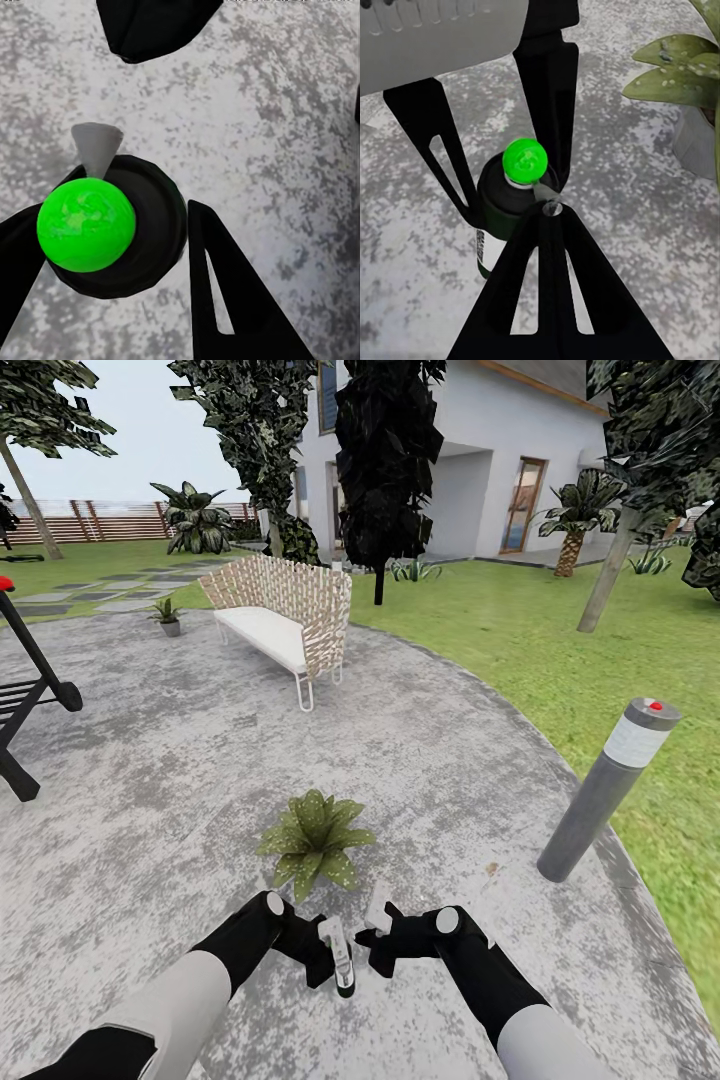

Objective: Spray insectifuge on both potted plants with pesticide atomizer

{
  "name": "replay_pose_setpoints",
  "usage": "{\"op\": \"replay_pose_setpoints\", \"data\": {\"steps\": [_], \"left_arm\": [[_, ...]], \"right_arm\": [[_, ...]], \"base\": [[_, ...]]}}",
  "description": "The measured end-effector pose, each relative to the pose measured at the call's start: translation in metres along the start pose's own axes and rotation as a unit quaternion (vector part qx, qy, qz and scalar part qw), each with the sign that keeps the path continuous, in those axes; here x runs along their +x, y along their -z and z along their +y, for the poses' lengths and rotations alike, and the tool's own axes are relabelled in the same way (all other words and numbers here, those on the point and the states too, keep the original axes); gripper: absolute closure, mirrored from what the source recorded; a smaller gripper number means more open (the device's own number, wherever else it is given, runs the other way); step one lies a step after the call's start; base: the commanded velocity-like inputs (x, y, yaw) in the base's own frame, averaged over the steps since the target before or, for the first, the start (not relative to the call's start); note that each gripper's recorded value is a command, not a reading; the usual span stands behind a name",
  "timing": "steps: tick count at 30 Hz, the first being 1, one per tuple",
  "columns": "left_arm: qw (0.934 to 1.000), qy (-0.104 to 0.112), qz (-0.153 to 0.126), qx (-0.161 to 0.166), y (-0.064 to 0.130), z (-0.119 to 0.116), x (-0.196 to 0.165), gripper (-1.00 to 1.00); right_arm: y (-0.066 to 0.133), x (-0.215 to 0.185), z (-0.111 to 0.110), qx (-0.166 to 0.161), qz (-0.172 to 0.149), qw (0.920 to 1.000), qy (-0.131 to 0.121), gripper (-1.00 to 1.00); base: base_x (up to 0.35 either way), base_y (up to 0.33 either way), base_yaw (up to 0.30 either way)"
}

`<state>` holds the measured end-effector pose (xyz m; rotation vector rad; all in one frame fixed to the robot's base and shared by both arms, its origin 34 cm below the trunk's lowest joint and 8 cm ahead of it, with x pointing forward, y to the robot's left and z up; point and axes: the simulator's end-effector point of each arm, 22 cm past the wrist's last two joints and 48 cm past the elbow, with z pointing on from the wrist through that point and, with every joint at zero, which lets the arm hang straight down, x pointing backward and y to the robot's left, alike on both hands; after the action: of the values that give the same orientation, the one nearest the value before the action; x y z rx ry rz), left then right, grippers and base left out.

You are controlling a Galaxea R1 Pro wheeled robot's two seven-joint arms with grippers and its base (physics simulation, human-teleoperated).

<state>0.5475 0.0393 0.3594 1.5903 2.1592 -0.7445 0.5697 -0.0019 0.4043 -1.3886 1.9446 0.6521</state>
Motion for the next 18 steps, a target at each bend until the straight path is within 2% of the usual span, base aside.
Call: {"op": "replay_pose_setpoints", "data": {"steps": [14, 18], "left_arm": [[0.9999, 0.001, -0.003, 0.010, -0.007, -0.009, -0.006, 1.00], [0.9997, 0.009, -0.020, 0.011, -0.006, -0.009, -0.013, 1.00]], "right_arm": [[0.000, 0.001, 0.000, 0.000, 0.000, 1.0000, 0.000, 1.00], [0.000, 0.001, 0.000, 0.000, 0.000, 1.0000, 0.000, 1.00]], "base": [[0.000, 0.000, 0.000], [0.000, 0.000, 0.000]]}}
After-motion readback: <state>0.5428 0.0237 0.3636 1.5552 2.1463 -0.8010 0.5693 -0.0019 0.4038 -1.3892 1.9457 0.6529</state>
